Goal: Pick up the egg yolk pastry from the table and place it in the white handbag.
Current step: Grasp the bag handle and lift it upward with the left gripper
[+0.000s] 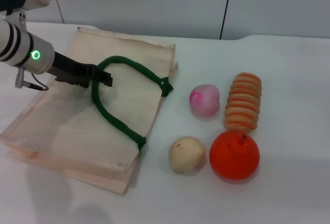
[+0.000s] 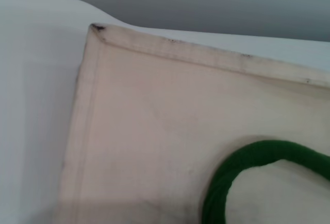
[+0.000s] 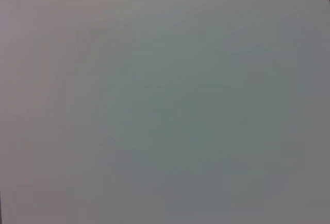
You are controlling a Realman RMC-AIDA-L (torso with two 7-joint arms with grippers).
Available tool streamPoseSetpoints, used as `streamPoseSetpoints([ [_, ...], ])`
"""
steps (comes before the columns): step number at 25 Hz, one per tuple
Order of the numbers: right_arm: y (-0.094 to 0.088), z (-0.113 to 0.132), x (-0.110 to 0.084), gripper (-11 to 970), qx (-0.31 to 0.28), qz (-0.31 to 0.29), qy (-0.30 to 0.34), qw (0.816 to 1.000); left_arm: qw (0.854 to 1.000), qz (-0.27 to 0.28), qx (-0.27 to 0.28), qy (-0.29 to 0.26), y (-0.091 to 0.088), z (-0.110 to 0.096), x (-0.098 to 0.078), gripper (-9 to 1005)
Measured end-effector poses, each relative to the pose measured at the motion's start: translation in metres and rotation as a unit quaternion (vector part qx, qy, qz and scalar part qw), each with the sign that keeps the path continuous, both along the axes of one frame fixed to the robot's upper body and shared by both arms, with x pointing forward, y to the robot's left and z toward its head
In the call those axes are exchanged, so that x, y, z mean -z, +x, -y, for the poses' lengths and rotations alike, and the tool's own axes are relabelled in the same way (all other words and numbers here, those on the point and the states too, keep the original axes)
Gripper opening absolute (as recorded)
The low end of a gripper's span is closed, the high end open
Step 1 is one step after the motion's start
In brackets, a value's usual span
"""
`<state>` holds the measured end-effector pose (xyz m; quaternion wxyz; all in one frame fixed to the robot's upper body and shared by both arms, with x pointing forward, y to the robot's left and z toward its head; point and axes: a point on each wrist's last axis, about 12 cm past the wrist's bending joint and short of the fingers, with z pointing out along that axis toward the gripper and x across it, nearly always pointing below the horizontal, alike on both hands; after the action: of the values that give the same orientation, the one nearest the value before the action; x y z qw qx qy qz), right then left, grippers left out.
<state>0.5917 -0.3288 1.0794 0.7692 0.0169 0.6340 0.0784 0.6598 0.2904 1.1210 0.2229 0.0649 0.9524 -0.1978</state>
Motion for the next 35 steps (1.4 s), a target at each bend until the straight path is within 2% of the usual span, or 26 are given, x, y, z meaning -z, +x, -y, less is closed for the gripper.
streamPoseSetpoints([
  [15, 0.002, -0.002, -0.002, 893, -0.003, 0.004, 0.001, 1.000, 0.998, -0.013, 0.016, 0.066, 0.014, 0.013, -0.012, 785],
  [25, 0.004, -0.005, -0.003, 893, -0.007, 0.006, 0.004, 1.000, 0.996, -0.010, 0.016, 0.093, 0.017, 0.022, -0.006, 784],
  [35, 0.008, -0.010, -0.007, 893, -0.019, 0.009, 0.012, 1.000, 0.993, -0.014, 0.014, 0.118, 0.018, 0.019, -0.005, 785],
])
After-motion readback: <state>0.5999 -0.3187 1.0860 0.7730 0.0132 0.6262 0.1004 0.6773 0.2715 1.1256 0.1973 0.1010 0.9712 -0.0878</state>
